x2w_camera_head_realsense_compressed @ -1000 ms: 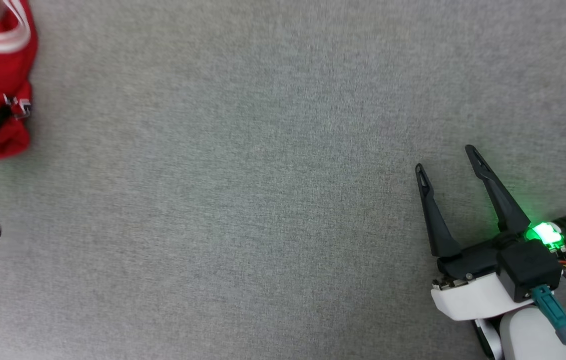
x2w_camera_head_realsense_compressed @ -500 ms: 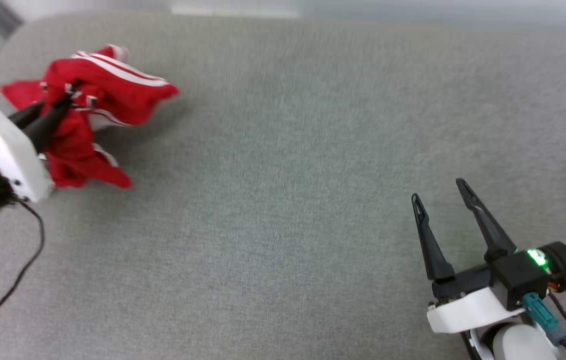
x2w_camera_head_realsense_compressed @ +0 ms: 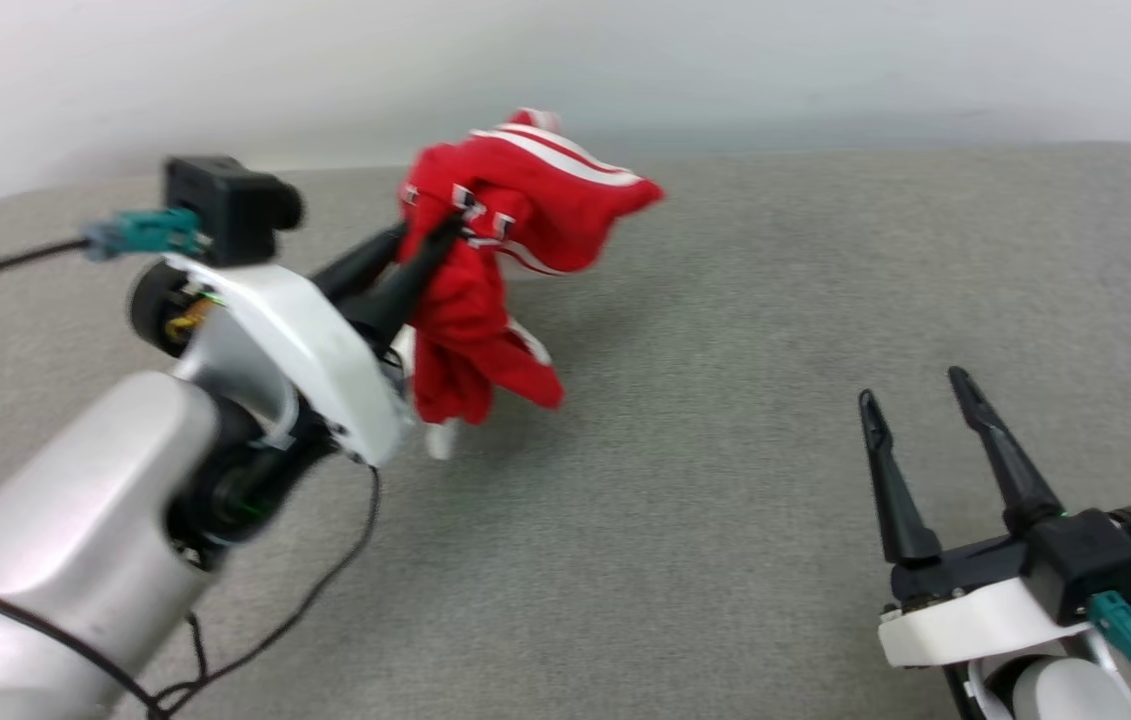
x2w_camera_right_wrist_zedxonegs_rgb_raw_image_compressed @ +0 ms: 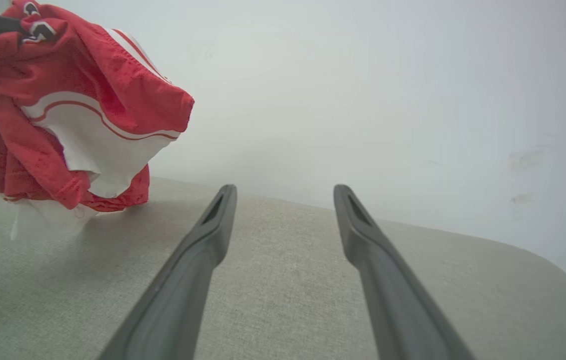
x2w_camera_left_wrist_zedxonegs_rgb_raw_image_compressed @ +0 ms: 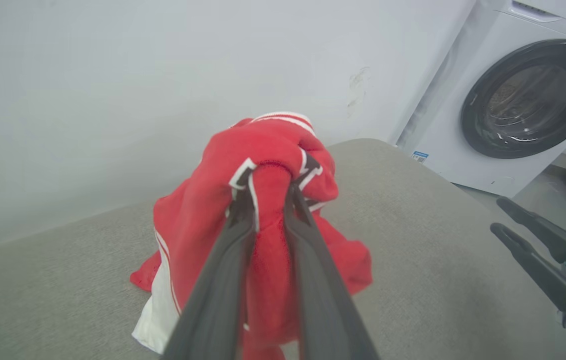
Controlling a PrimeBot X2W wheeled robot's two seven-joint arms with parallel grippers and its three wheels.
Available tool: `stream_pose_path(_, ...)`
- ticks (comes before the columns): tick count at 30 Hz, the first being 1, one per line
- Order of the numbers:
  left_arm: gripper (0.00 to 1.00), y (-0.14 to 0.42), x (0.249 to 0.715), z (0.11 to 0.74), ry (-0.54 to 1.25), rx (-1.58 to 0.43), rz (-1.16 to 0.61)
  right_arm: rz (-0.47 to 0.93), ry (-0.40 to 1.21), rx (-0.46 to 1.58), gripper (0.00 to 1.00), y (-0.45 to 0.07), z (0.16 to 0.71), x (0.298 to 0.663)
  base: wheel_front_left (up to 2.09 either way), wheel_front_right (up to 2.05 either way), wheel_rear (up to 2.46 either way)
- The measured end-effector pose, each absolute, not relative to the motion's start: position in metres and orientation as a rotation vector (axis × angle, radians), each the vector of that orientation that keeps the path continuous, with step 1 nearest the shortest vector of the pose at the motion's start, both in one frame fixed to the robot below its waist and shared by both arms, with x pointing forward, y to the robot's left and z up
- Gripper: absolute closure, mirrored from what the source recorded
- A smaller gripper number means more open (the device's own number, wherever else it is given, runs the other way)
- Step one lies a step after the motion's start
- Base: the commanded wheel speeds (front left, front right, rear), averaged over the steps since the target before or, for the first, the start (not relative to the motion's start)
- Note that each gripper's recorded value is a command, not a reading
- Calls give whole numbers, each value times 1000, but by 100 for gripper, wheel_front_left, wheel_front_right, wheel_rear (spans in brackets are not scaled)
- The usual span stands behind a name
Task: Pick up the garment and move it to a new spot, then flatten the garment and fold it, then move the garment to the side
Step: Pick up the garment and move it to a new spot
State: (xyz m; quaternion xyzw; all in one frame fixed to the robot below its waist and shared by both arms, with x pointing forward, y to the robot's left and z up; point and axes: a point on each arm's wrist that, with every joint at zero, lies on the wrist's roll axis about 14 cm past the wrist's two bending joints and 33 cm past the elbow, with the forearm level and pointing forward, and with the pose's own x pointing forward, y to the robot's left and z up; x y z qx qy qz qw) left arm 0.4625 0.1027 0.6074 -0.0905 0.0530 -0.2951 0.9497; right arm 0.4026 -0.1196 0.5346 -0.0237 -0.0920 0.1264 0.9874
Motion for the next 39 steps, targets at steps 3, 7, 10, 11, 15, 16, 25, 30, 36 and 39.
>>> stream_pose_path(3,100,63,457,601,111,-188,-673,186,-199,-55,0,-143,541,398,0,0,0)
stream_pose_path(7,100,6,442,568,179,-188,-784,112,-200,-67,0,-168,543,393,0,0,0)
stream_pose_path(10,100,-31,426,533,261,-177,-857,66,-199,-78,0,-184,544,390,0,0,0)
stream_pose_path(11,100,-43,419,522,286,-178,-884,55,-197,-80,0,-188,544,389,0,0,0)
stream_pose_path(15,77,-73,402,481,369,-160,-935,20,-193,-86,0,-200,544,388,0,0,0)
stream_pose_path(16,9,-80,399,474,380,-160,-948,14,-188,-87,0,-202,542,387,0,0,0)
stream_pose_path(25,0,-79,411,484,238,-213,-896,31,-181,-72,0,-196,540,387,0,0,0)
stream_pose_path(30,0,-39,436,521,70,-170,-781,59,-205,-66,0,-186,547,385,0,0,0)
stream_pose_path(36,0,46,458,582,-141,-127,-535,103,-258,-62,0,-170,564,381,0,0,0)
stream_pose_path(39,0,95,452,596,-207,-87,-399,122,-275,-57,0,-164,569,378,0,0,0)
